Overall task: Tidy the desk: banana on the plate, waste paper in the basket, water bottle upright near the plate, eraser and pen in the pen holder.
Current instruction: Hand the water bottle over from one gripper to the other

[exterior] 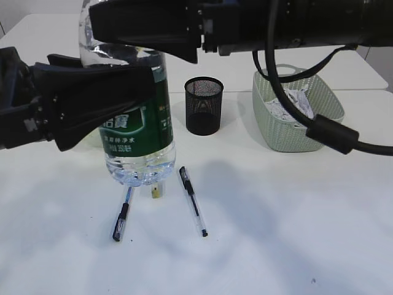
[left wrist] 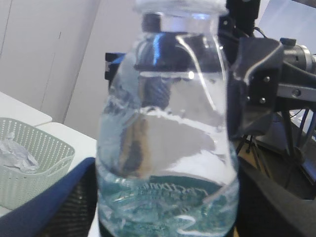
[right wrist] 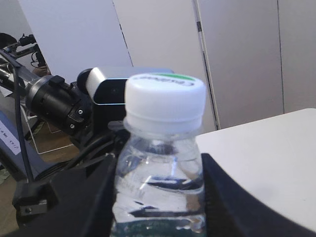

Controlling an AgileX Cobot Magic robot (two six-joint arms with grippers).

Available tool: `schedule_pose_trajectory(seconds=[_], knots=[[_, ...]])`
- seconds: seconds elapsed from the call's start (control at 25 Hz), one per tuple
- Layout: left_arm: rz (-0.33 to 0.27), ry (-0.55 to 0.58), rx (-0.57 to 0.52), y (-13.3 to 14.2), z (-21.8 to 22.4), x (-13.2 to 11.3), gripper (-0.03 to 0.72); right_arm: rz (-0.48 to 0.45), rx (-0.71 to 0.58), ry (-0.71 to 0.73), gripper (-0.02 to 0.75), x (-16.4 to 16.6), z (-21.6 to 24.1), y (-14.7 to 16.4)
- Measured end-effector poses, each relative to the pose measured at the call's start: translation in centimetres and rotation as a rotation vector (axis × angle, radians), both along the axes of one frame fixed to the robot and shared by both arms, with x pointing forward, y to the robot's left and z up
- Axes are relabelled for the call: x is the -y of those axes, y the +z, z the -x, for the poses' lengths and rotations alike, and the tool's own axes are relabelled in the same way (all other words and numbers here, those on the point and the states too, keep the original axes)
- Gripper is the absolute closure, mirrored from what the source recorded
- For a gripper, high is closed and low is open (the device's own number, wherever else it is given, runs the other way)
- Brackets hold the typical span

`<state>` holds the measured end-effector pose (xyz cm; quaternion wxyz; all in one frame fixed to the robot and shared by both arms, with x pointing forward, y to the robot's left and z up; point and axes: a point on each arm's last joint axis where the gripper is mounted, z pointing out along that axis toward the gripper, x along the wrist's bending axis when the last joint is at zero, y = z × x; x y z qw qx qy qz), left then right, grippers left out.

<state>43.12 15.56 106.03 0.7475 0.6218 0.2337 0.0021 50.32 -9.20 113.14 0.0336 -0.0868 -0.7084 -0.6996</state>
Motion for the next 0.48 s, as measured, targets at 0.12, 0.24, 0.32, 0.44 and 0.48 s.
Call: schedule_pose_trajectory(seconds=[0.12, 0.24, 0.32, 0.44, 0.48], knots=[[0.002, -0.008, 0.004, 0.03, 0.07, 0.02, 0.174, 0.0, 0.004, -0.002, 0.405, 0.0, -0.02, 0.06], [0.002, -0.008, 0.002, 0.03, 0.07, 0.02, 0.218, 0.0, 0.004, -0.002, 0.405, 0.0, -0.02, 0.06], [0.002, -0.008, 0.001, 0.03, 0.07, 0.02, 0.234, 0.0, 0.004, -0.003, 0.405, 0.0, -0.04, 0.05], [0.003, -0.009, 0.0, 0.03, 0.07, 0.02, 0.253, 0.002, 0.005, -0.003, 0.405, 0.0, -0.04, 0.04], [0.003, -0.009, 0.0, 0.03, 0.07, 0.02, 0.261, 0.002, 0.005, -0.003, 0.405, 0.0, -0.04, 0.04]])
